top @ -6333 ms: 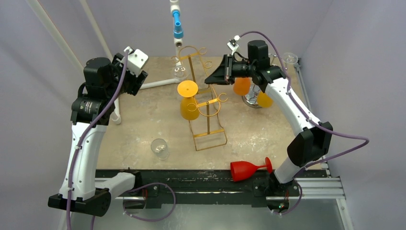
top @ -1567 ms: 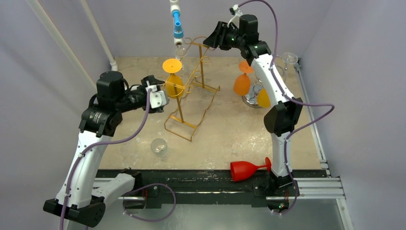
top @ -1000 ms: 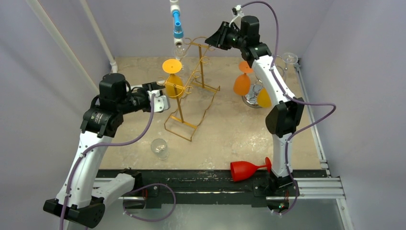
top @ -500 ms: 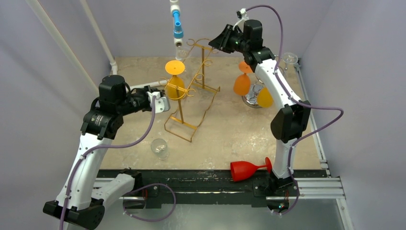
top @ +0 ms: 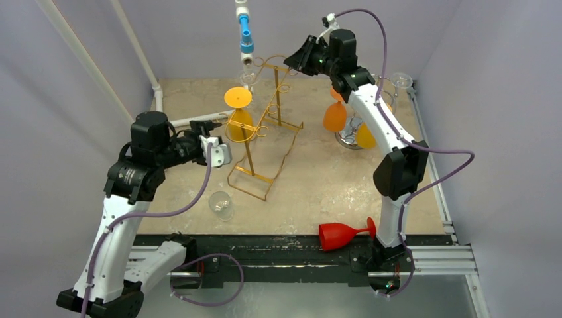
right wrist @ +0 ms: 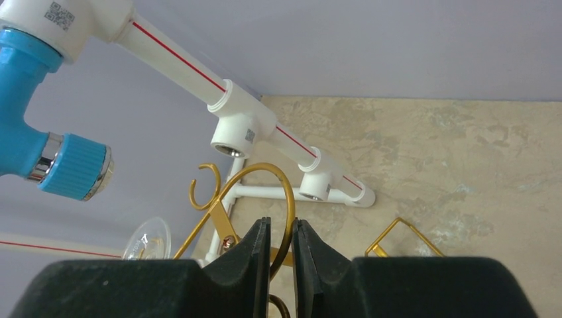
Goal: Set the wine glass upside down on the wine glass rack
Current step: Adjust the wine rack at the center of the board.
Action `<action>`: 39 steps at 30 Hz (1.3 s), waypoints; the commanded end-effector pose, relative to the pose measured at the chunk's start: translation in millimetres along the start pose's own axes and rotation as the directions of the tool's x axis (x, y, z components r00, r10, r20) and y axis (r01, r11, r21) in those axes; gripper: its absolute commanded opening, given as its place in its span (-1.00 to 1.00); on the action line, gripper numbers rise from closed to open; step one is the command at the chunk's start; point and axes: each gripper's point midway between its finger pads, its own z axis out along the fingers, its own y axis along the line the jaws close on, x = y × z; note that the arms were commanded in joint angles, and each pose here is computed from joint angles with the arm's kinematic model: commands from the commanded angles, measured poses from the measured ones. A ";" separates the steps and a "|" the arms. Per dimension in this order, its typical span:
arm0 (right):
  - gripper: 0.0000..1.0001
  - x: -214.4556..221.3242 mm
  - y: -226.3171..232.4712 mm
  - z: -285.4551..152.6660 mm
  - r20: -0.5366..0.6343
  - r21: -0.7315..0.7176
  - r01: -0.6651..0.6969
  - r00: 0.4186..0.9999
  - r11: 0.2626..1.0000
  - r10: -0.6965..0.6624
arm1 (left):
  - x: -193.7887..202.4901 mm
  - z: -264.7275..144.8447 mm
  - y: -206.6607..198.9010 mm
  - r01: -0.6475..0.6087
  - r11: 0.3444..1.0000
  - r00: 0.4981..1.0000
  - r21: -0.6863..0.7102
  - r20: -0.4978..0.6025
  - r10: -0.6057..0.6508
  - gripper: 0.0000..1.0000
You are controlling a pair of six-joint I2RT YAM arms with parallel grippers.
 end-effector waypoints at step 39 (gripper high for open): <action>-0.68 -28.3 33.3 -56.6 0.197 0.000 0.014 0.980 1.000 -0.014 | 9.9 29.0 30.5 0.039 0.997 0.999 -0.071 -0.031 -0.041 -0.77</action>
